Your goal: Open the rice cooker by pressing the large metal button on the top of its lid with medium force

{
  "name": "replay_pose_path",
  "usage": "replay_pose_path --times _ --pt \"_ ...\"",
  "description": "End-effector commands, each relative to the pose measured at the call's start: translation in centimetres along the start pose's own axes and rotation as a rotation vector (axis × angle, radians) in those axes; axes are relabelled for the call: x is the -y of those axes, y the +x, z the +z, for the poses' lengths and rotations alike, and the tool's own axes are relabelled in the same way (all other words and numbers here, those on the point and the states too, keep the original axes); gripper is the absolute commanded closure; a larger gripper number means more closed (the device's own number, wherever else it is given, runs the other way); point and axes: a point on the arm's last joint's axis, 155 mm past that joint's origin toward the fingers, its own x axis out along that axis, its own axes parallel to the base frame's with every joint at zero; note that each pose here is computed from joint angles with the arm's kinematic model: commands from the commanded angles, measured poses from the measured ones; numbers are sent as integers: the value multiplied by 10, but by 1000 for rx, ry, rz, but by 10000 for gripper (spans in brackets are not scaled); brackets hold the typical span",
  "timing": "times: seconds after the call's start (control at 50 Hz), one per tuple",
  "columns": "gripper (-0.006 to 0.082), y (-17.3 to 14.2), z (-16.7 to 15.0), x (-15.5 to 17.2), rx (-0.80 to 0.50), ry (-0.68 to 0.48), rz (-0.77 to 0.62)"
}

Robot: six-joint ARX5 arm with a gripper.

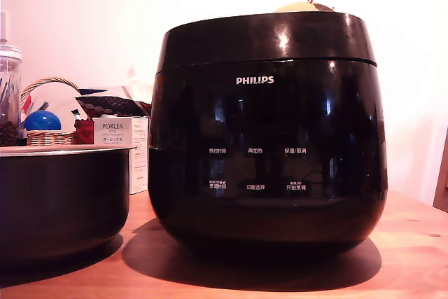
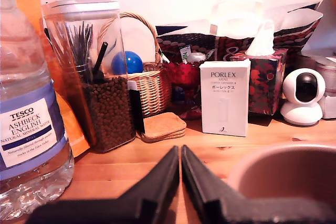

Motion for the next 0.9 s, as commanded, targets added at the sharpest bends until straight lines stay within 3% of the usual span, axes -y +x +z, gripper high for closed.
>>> replay_pose_path --times 0.0,0.34,0.36,0.46,0.54,0.56,0.66,0.88 --pt "791 -3 20 13 65 10 -86" --pt "791 -7 46 21 168 3 -132" --pt "791 -8 49 24 177 -56 -150" --pt "791 -14 66 37 235 -114 -230" --pt "791 -22 78 54 257 -164 -333" --pt "791 -24 80 58 245 -227 -364" --pt "791 -39 92 84 218 -263 -522" --pt "791 -79 86 143 -17 -274 -886"
